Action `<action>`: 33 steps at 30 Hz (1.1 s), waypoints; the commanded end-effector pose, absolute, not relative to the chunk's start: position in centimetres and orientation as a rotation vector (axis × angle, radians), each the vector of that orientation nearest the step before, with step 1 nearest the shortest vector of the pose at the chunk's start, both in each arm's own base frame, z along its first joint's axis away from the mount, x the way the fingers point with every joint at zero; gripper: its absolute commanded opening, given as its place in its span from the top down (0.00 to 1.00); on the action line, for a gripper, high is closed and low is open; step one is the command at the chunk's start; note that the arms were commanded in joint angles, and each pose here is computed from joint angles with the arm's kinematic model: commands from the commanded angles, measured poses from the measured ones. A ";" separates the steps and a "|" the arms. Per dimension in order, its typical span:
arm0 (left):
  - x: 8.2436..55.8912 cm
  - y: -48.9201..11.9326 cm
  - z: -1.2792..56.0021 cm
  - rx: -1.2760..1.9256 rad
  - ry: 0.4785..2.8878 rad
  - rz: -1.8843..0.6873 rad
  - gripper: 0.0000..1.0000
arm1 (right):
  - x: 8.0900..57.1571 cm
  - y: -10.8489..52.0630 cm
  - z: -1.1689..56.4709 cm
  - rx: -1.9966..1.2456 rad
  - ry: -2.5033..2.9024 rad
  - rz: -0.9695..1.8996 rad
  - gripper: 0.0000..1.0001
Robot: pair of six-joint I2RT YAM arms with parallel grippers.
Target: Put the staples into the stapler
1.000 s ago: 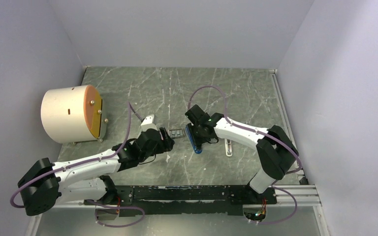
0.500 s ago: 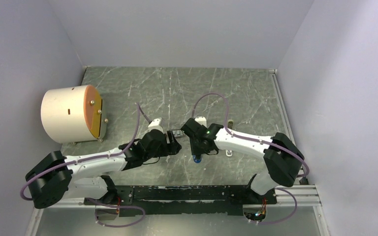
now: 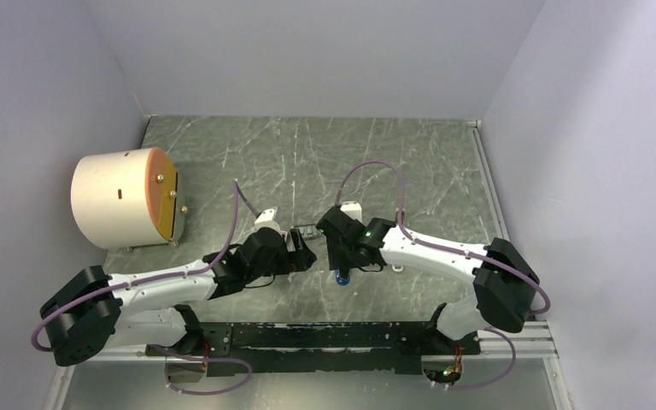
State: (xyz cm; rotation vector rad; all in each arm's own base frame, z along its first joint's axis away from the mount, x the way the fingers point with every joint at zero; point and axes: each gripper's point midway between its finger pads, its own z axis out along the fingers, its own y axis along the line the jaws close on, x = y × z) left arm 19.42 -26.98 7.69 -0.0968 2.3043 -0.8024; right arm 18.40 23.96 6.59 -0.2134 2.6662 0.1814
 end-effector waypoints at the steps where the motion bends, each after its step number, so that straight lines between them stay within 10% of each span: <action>1: 19.6 -27.3 8.2 -0.116 2.270 -0.844 0.09 | 17.7 24.1 6.2 -0.255 2.682 0.207 0.48; 14: 17.9 -32.4 6.4 0.117 2.342 -1.054 0.42 | 17.4 24.2 5.5 -0.238 2.668 0.253 0.88; 33: 15.9 -35.2 3.5 0.173 2.420 -1.241 0.60 | 17.2 26.0 9.6 0.096 2.555 0.590 0.99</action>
